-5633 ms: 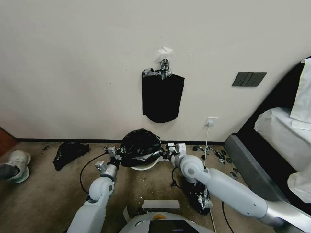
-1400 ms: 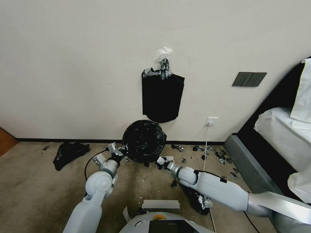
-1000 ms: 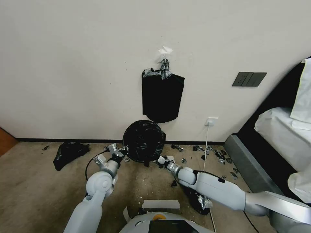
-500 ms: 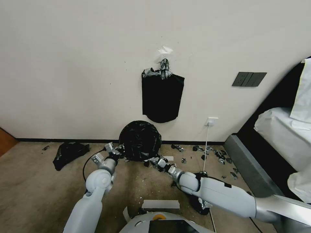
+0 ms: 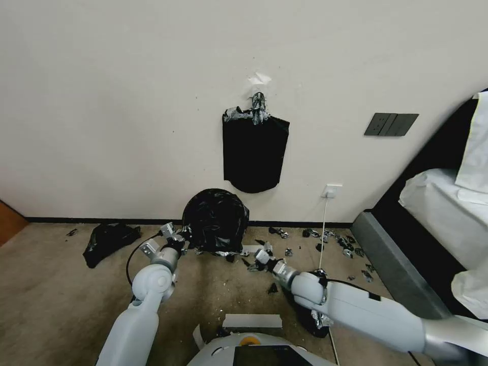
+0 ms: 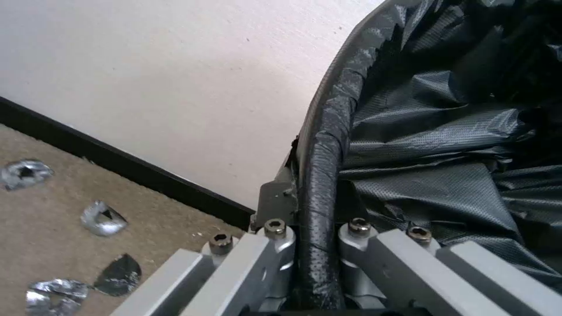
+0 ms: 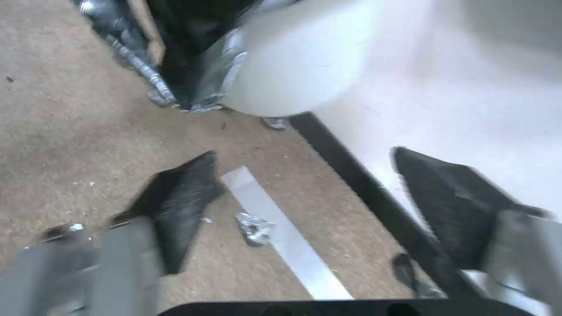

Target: Place a trash bag onto the trash bin.

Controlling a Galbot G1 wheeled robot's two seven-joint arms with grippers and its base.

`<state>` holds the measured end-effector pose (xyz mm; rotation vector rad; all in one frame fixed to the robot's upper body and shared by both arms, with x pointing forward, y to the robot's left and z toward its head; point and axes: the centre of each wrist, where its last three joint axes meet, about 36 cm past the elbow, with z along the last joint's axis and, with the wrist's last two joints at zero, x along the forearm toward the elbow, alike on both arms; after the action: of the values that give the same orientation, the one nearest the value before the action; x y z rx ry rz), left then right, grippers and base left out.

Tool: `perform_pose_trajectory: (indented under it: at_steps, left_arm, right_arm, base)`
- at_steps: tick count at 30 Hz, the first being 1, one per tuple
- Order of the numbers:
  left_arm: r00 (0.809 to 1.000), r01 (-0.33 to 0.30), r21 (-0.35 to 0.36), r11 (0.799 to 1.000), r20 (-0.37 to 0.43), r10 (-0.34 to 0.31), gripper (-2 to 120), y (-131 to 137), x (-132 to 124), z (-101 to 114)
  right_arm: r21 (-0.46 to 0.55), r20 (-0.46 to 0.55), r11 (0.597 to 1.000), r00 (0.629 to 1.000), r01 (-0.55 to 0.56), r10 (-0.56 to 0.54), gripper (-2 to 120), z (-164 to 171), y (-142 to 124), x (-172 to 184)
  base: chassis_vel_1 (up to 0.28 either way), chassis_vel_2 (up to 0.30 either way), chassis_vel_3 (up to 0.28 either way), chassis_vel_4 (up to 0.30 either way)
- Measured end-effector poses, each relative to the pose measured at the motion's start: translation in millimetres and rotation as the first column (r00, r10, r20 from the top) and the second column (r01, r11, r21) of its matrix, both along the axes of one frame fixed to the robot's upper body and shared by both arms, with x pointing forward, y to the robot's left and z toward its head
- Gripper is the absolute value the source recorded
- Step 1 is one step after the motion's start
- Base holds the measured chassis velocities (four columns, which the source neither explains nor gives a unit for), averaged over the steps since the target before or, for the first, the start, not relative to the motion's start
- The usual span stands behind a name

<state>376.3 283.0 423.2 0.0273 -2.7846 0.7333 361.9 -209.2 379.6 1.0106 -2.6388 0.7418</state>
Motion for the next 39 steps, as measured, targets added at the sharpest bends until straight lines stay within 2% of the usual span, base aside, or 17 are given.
perform_pose_trajectory:
  at_steps: [3, 4, 7, 8, 11, 12, 16, 21, 25, 26, 28, 34, 39]
  left_arm:
    - [1.000, 0.007, 0.063, 0.998, 0.018, -0.008, 1, -1.9, -3.5, -3.6]
    - [1.000, 0.007, 0.063, 0.998, 0.018, -0.008, 1, -1.9, -3.5, -3.6]
    - [0.999, 0.013, 0.121, 0.993, 0.037, -0.018, 1, -4.3, -6.2, -6.6]
    - [0.999, 0.013, 0.121, 0.993, 0.037, -0.018, 1, -4.3, -6.2, -6.6]
    - [0.997, 0.021, 0.186, 0.982, 0.064, -0.033, 1, -7.8, -9.1, -10.1]
    - [0.997, 0.021, 0.186, 0.982, 0.064, -0.033, 1, -7.8, -9.1, -10.1]
    - [0.992, 0.048, 0.282, 0.958, 0.101, -0.080, 1, -16.0, -15.3, -15.4]
    - [0.984, 0.077, 0.336, 0.939, 0.128, -0.127, 1, -25.4, -22.3, -16.5]
    - [0.973, 0.097, 0.407, 0.908, 0.154, -0.173, 1, -33.9, -29.0, -16.5]
    - [0.973, 0.097, 0.407, 0.908, 0.154, -0.173, 1, -33.9, -29.0, -16.5]
    - [0.968, 0.104, 0.437, 0.893, 0.163, -0.192, 1, -37.0, -31.6, -16.6]
    - [0.960, 0.119, 0.471, 0.874, 0.169, -0.222, 1, -42.9, -35.6, -17.7]
    - [0.957, 0.127, 0.479, 0.869, 0.172, -0.234, 1, -44.1, -36.2, -18.1]
  right_arm:
    - [-0.006, 0.024, 1.000, 1.000, 0.015, -0.014, 55, 27.4, -1.3, -4.5]
    - [-0.006, 0.024, 1.000, 1.000, 0.015, -0.014, 55, 27.4, -1.3, -4.5]
    - [-0.014, 0.015, 1.000, 1.000, 0.015, -0.015, 40, 66.9, 1.3, -14.8]
    - [-0.014, 0.015, 1.000, 1.000, 0.015, -0.015, 40, 66.9, 1.3, -14.8]
    - [0.003, 0.000, 1.000, 1.000, -0.014, 0.014, 25, 106.9, 11.0, -26.0]
    - [0.003, 0.000, 1.000, 1.000, -0.014, 0.014, 25, 106.9, 11.0, -26.0]
    - [0.041, -0.068, 0.998, 0.996, -0.053, 0.056, 7, 147.4, 28.2, -28.1]
    - [0.052, -0.115, 0.995, 0.990, -0.081, 0.086, 5, 165.8, 45.6, -20.0]
    - [0.050, -0.244, 0.994, 0.964, -0.097, 0.106, 5, 181.3, 74.2, -1.0]
    - [0.050, -0.244, 0.994, 0.964, -0.097, 0.106, 5, 181.3, 74.2, -1.0]
    - [0.042, -0.305, 0.995, 0.947, -0.093, 0.102, 5, 185.3, 92.7, 9.5]
    - [-0.008, -0.348, 0.999, 0.936, -0.050, 0.044, 5, 168.2, 130.7, 39.4]
    - [-0.052, -0.346, 0.998, 0.938, -0.029, 0.010, 5, 157.4, 139.7, 53.1]
  base:
    - [0.000, 0.000, 0.000, 0.000]
    - [0.000, 0.000, 0.000, 0.000]
    - [0.000, 0.000, 0.000, 0.000]
    - [0.000, 0.000, 0.000, 0.000]
    - [0.000, 0.000, 0.000, 0.000]
    - [0.000, 0.000, 0.000, 0.000]
    - [0.000, 0.000, 0.000, 0.000]
    - [0.000, 0.000, 0.000, 0.000]
    - [0.000, 0.000, 0.000, 0.000]
    - [0.000, 0.000, 0.000, 0.000]
    - [0.000, 0.000, 0.000, 0.000]
    - [0.000, 0.000, 0.000, 0.000]
    - [0.000, 0.000, 0.000, 0.000]
